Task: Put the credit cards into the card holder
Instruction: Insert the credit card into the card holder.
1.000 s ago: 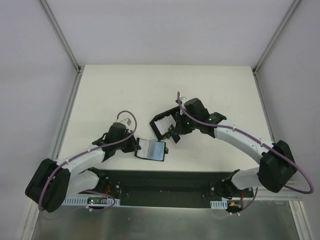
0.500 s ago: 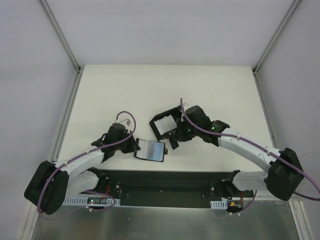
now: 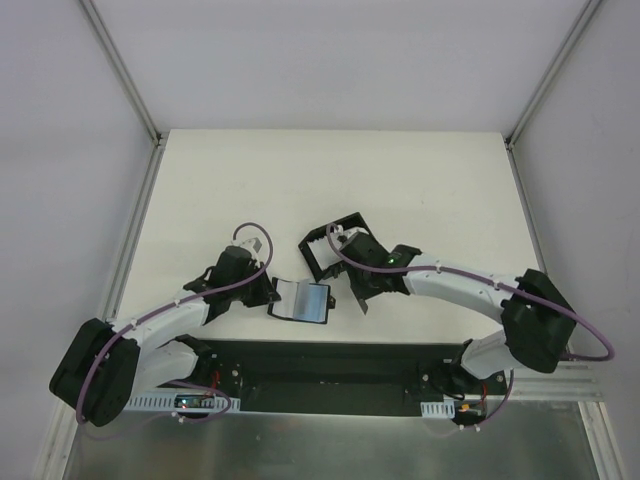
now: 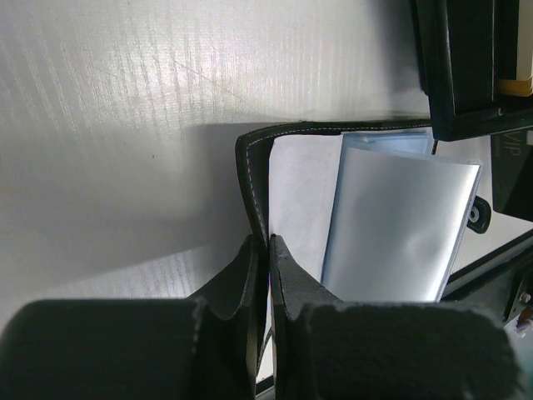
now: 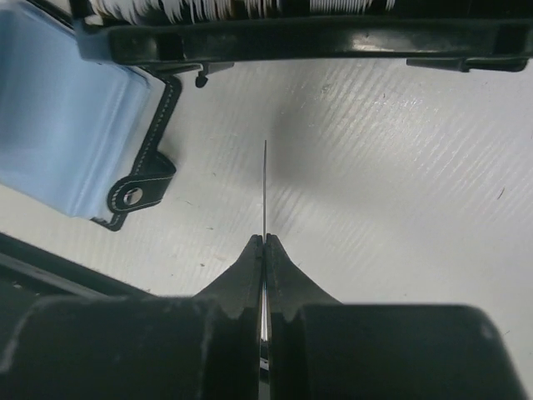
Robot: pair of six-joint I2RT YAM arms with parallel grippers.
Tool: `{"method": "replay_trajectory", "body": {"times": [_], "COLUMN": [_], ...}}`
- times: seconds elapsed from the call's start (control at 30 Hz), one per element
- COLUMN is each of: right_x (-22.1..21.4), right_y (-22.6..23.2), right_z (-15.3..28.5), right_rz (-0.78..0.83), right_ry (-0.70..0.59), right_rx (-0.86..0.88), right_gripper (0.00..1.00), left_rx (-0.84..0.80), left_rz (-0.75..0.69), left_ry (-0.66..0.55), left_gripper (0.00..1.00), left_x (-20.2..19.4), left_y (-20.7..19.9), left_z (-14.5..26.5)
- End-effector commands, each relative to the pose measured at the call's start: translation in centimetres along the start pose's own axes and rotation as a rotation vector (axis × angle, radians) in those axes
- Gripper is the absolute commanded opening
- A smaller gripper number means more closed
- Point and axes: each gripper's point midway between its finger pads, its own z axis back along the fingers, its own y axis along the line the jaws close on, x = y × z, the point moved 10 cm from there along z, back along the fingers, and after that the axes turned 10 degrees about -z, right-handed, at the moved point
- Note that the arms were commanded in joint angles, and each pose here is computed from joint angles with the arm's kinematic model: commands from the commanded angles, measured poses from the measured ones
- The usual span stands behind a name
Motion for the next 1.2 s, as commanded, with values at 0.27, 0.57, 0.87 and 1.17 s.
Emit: {"method": "replay_trajectory", "body": {"times": [0.27,0.57,0.87,1.17], "right_x": [-0.5,-0.6,-0.8,1.6], "right_y": [0.3,0.3,0.4,2.1], "right_z": [-1.7,-2.1,-2.3,-1.3], "right_rz": [0.033,0.034,0.032,0.012], "right_ry": [0.002,0.020,0.028,-0.029], "right_rx": [-0.061,-0.052,-0.053,0.049], "right_gripper": [0.11,0.12,0.01,0.00], "left_rx": [0.012,0.012,0.011,0.007], "left_rz": [-0.016,-0.016,-0.016,-0.017], "left_ry": [-0.007,0.005,0.002,0.004], "left_gripper": [0.00,0.00,0.00,0.00], "left_x": [0.6,0.5,0.5,0.6], "left_y": [-0.2,-0.1,-0.1,-0.2], "left_z": [0.2,0.1,0.2,0.1]}}
